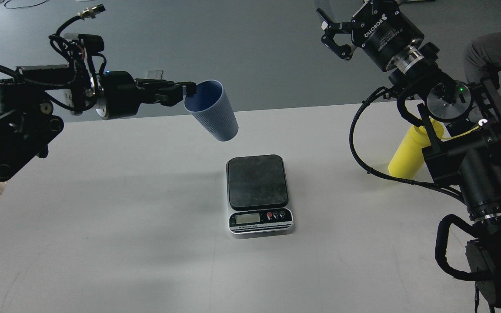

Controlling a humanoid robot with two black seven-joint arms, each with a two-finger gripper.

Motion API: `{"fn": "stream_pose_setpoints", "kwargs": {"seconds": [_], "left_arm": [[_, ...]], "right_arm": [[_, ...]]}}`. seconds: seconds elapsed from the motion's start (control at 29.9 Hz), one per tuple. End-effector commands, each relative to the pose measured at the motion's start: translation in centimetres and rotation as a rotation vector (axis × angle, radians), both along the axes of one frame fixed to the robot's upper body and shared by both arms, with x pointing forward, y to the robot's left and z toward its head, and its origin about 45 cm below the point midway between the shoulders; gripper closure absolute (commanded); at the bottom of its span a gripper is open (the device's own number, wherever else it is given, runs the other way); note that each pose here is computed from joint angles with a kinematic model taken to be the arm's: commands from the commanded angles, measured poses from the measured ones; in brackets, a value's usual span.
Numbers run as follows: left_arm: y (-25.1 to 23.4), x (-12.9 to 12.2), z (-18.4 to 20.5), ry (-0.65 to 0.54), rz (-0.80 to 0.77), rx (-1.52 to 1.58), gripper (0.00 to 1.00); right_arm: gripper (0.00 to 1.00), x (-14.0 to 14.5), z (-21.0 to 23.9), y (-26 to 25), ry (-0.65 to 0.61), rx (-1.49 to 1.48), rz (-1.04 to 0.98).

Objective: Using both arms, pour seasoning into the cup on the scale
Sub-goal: 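Lift the blue cup and carry it onto the scale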

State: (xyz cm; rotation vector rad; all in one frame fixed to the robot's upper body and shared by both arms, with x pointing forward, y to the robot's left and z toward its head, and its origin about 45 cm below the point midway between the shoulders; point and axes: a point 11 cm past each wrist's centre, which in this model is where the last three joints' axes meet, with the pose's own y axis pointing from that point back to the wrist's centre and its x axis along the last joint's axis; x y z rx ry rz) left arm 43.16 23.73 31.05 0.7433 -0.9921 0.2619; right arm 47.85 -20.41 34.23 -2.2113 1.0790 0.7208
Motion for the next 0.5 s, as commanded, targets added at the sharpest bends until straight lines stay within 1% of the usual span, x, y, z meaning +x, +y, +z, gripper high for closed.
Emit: {"fn": "stream_pose_setpoints", "kwargs": {"seconds": [0.0, 0.23, 0.47], "left_arm": [[-3.0, -0.3, -1.1, -0.003, -0.074, 0.038, 1.0], [-7.1, -1.1, -3.3, -0.017, -0.178, 0.121, 1.0], [-8.6, -1.4, -4.7, -0.015, -0.213, 0.154, 1.0]], "right_arm": [[0.0, 0.0, 0.0, -0.2, 0.001, 0.006, -0.006], [0.0, 0.1, 0.2, -0.6, -0.003, 0.016, -0.015], [0.0, 0.1, 0.2, -0.6, -0.003, 0.016, -0.015]]}}
